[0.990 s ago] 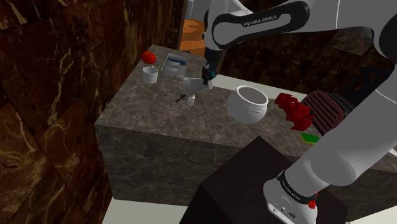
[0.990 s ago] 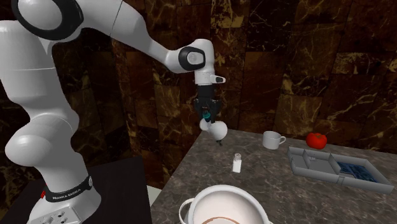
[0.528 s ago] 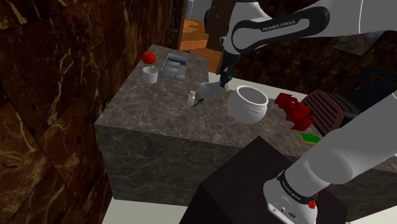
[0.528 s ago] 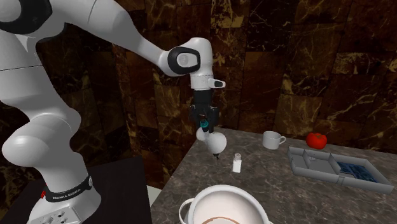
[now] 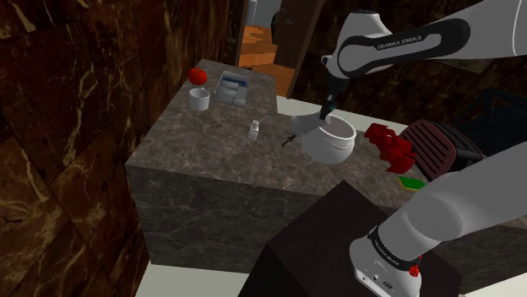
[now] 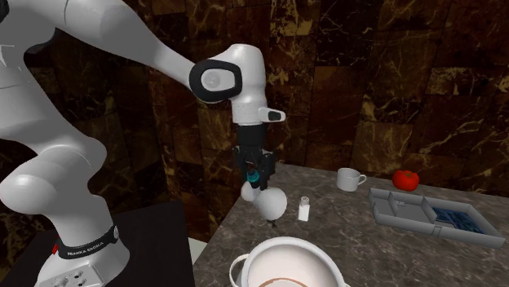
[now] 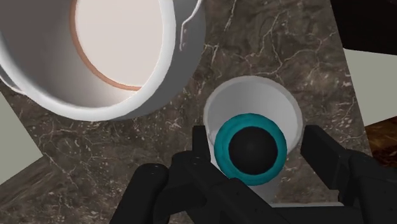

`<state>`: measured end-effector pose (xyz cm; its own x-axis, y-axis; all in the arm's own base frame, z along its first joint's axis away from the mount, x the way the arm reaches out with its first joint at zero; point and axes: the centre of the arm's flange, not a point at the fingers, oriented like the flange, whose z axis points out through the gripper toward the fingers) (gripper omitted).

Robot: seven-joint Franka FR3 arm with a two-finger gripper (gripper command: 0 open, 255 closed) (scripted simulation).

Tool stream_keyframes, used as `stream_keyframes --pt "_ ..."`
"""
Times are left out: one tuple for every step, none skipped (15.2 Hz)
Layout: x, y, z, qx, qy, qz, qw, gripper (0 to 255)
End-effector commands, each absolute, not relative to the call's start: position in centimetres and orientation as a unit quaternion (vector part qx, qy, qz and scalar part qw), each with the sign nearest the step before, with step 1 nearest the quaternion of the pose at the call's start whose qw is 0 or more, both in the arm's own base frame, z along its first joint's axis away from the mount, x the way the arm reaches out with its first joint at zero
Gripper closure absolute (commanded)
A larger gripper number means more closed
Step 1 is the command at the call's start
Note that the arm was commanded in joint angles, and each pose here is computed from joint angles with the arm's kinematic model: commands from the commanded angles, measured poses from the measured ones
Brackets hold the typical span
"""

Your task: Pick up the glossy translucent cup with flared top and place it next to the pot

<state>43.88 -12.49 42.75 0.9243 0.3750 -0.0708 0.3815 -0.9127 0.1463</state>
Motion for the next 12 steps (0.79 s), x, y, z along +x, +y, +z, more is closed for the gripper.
stream_keyframes --pt "42.3 -14.5 42.7 0.978 0.194 -0.020 0.079 255" --pt "41.5 -15.6 42.8 0.978 0.194 -0.020 0.079 255" --pt "40.7 -16.6 42.8 0.978 0.194 -0.020 0.079 255" --pt "39.9 -17.7 42.8 0.978 0.194 -0.020 0.079 255" --pt "39.2 -18.8 42.8 0.978 0.194 -0.020 0.079 255" --pt "38.4 -19.9 42.8 0.978 0.194 -0.020 0.079 255" --pt "37.6 -20.9 42.8 0.978 0.194 -0.020 0.079 255" --pt "36.8 -22.0 42.8 0.978 0.194 -0.020 0.079 255" --pt "36.1 -23.1 42.8 0.978 0.194 -0.020 0.079 255" --pt "35.3 -24.1 42.8 0.978 0.194 -0.020 0.079 255" --pt "34.5 -25.2 42.8 0.978 0.194 -0.020 0.079 255" --pt "33.8 -26.3 42.8 0.978 0.194 -0.020 0.079 255"
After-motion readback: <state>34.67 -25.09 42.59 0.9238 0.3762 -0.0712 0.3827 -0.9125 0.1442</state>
